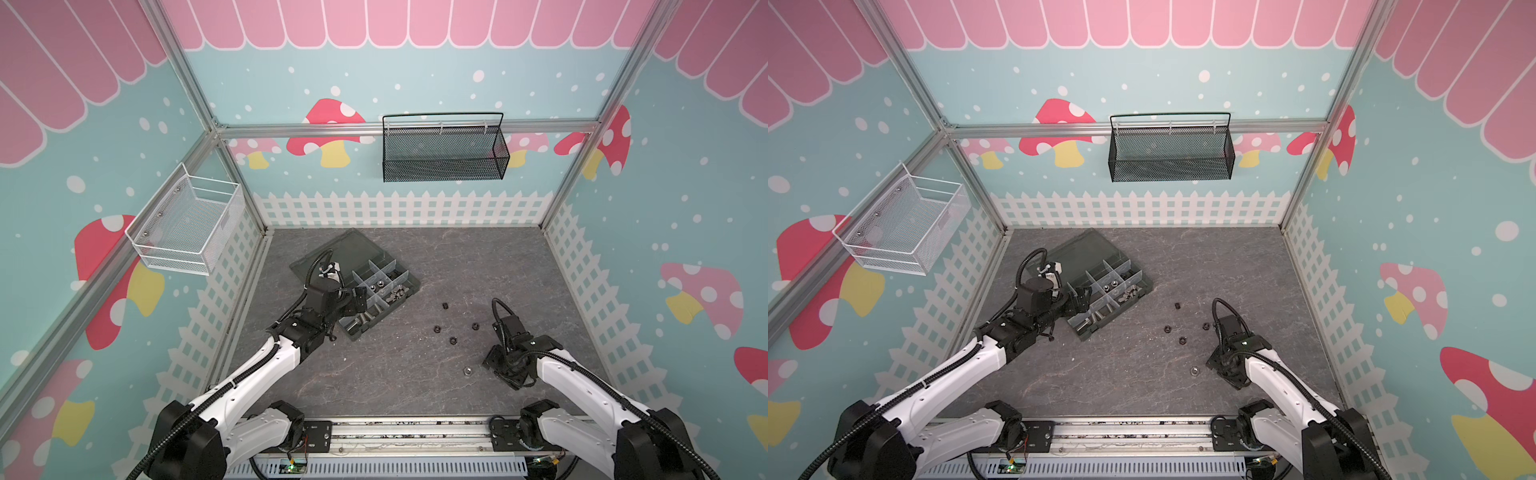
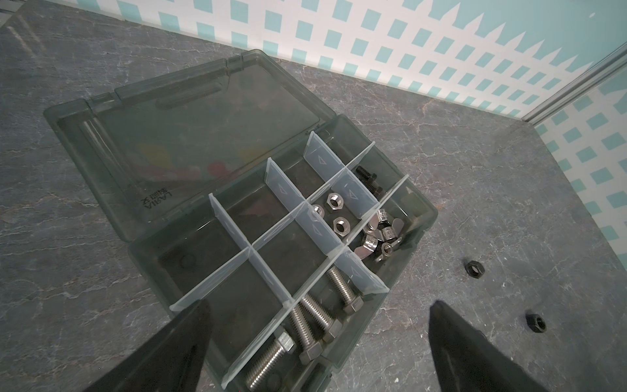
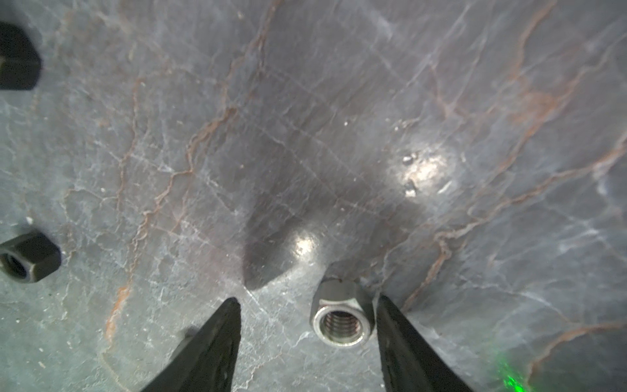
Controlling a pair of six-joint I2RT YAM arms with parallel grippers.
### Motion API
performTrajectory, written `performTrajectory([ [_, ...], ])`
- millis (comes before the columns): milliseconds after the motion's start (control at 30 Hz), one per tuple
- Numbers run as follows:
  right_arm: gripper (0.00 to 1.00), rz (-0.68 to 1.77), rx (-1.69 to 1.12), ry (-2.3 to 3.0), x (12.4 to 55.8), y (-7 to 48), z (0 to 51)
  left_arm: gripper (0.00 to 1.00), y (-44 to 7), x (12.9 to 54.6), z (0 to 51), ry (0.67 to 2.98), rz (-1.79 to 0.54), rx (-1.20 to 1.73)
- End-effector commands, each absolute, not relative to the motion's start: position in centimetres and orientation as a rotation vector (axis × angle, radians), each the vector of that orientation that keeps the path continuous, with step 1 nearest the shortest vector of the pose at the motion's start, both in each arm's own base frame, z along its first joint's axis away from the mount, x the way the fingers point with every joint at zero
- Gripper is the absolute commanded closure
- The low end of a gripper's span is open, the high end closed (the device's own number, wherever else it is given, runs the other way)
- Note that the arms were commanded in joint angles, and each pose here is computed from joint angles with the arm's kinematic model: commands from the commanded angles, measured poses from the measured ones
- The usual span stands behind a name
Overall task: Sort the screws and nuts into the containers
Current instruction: 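Lower and close the right gripper on the silver hex nut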
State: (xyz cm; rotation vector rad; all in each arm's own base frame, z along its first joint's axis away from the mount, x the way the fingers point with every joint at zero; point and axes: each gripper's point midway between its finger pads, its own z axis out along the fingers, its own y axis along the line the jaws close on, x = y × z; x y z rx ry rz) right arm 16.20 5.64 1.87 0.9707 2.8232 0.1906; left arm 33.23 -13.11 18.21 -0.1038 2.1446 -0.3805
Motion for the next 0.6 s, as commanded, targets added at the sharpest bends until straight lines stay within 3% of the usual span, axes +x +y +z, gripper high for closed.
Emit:
performTrajectory([
  [0,0.41,0.187,1.048,2.832,15.3,5.5,0.6,0.00,-13.0,33.4,18.3,2.134,-0.391,-0.122],
  [567,0.79,0.211,0.891,2.894,16.5,6.4,0.1,0.00,-12.9,33.6,18.1,2.137,-0.397,-0.140],
])
